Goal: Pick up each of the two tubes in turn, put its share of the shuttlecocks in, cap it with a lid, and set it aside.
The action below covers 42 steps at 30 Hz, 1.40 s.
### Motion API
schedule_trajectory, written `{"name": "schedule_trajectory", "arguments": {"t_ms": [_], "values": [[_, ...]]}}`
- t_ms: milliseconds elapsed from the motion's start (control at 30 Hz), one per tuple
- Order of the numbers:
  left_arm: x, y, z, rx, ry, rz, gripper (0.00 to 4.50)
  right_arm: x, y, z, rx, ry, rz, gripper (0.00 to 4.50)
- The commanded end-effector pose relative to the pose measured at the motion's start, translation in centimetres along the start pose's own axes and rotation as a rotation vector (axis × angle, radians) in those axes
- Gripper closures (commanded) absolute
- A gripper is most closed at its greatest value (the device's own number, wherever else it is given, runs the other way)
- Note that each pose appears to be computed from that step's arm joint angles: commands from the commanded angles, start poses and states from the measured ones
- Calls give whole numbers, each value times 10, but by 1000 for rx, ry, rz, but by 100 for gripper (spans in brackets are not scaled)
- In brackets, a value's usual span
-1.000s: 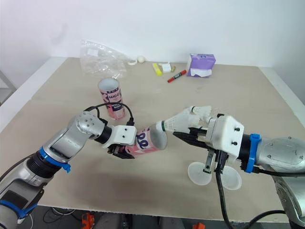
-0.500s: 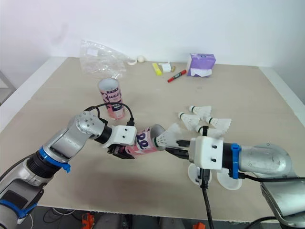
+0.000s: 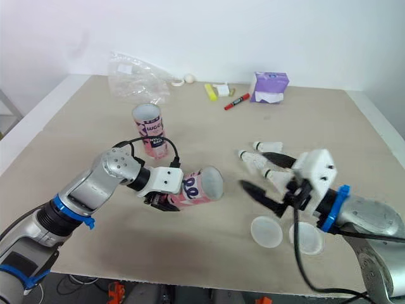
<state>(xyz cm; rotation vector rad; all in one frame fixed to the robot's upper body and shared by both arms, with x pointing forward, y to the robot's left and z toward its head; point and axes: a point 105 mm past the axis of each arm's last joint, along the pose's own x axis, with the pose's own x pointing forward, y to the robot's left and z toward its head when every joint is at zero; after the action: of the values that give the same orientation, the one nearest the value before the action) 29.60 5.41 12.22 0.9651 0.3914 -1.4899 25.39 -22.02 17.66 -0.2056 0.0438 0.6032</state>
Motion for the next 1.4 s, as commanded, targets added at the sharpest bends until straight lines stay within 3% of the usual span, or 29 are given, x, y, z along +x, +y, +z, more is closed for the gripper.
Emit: {"name": "schedule_trajectory", "arguments": {"t_ms": [33, 200, 400, 1300, 1400], "values": [[9, -7, -11, -29, 36, -35, 163, -7, -21, 1, 9, -29, -143, 3], [9, -7, -10, -30, 36, -34, 163, -8, -34, -26, 110, 22, -271, 3], [9, -7, -10, -33, 33, -34, 163, -8, -33, -49, 205, 63, -293, 3], [10, -9, -12, -45, 33, -22, 163, 26, -32, -72, 351, 73, -255, 3], [10, -9, -11, -45, 34, -19, 163, 32, -35, -72, 363, 61, -255, 94]]}}
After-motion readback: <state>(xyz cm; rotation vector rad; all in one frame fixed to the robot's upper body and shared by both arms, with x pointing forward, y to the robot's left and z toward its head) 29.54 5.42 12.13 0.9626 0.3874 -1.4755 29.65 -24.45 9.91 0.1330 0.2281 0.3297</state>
